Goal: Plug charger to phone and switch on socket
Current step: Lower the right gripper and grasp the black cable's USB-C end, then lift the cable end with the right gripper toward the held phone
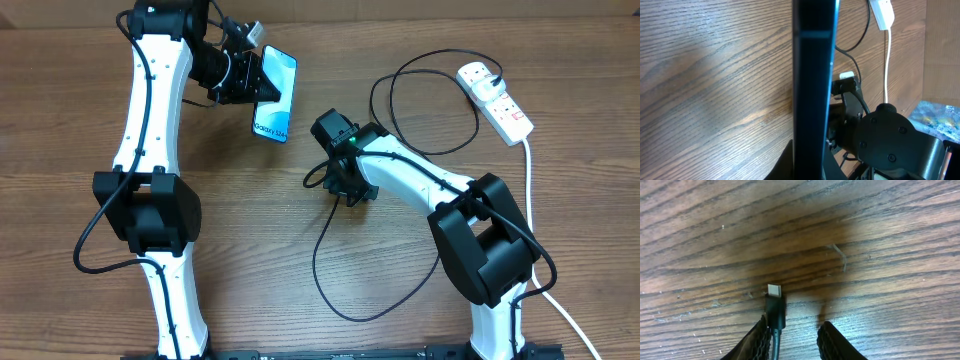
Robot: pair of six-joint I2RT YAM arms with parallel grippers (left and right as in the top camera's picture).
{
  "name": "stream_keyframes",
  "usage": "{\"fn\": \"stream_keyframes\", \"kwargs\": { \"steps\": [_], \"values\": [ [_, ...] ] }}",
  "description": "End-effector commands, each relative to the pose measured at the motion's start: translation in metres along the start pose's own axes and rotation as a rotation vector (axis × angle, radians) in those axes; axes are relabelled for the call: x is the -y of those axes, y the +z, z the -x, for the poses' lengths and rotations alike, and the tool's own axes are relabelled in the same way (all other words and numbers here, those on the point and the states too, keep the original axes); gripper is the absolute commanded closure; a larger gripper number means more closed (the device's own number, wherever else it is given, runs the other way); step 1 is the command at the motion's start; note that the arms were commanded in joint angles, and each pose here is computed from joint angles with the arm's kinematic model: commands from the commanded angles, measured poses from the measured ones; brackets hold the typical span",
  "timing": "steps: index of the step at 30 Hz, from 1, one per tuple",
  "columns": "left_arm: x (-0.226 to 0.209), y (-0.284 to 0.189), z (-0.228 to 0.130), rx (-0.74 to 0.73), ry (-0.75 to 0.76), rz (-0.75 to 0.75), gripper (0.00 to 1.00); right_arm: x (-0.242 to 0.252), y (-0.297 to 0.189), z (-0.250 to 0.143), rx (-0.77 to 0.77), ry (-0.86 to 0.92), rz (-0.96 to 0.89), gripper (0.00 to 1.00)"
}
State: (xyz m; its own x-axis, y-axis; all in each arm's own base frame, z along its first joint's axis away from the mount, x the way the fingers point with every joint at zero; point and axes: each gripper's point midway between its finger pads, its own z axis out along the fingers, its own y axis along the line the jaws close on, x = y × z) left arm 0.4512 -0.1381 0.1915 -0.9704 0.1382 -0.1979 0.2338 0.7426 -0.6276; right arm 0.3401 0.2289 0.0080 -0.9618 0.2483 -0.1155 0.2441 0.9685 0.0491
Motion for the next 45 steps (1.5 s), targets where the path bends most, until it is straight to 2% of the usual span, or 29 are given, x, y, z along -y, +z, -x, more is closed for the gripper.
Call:
{"fn": "stream_keyframes", "kwargs": {
  "steps": [1,19,22,34,40,45],
  "values": [
    [0.006,-0.001,0.001,0.007,0.015,-0.020,0.96,-0.003,0.005,0.000,-0.004,0.009,0.002,0.71],
    [0.006,-0.001,0.001,0.004,0.013,-0.021,0.96,0.008,0.027,-0.010,-0.044,0.003,-0.059,0.73],
    [0.006,-0.001,0.001,0.004,0.012,-0.021,0.96,0.009,0.026,-0.011,-0.047,0.003,-0.063,0.80],
    [0.006,-0.001,0.001,0.005,0.005,-0.021,0.96,0.006,0.026,-0.012,-0.060,0.005,-0.047,0.96],
    [0.007,-0.001,0.000,0.002,-0.022,-0.027,0.96,-0.011,0.012,-0.005,-0.126,0.022,0.076,0.96],
    [0.029,-0.003,0.002,0.012,-0.029,-0.156,0.96,-0.021,-0.012,0.005,-0.199,0.026,0.219,0.96]
  ]
}}
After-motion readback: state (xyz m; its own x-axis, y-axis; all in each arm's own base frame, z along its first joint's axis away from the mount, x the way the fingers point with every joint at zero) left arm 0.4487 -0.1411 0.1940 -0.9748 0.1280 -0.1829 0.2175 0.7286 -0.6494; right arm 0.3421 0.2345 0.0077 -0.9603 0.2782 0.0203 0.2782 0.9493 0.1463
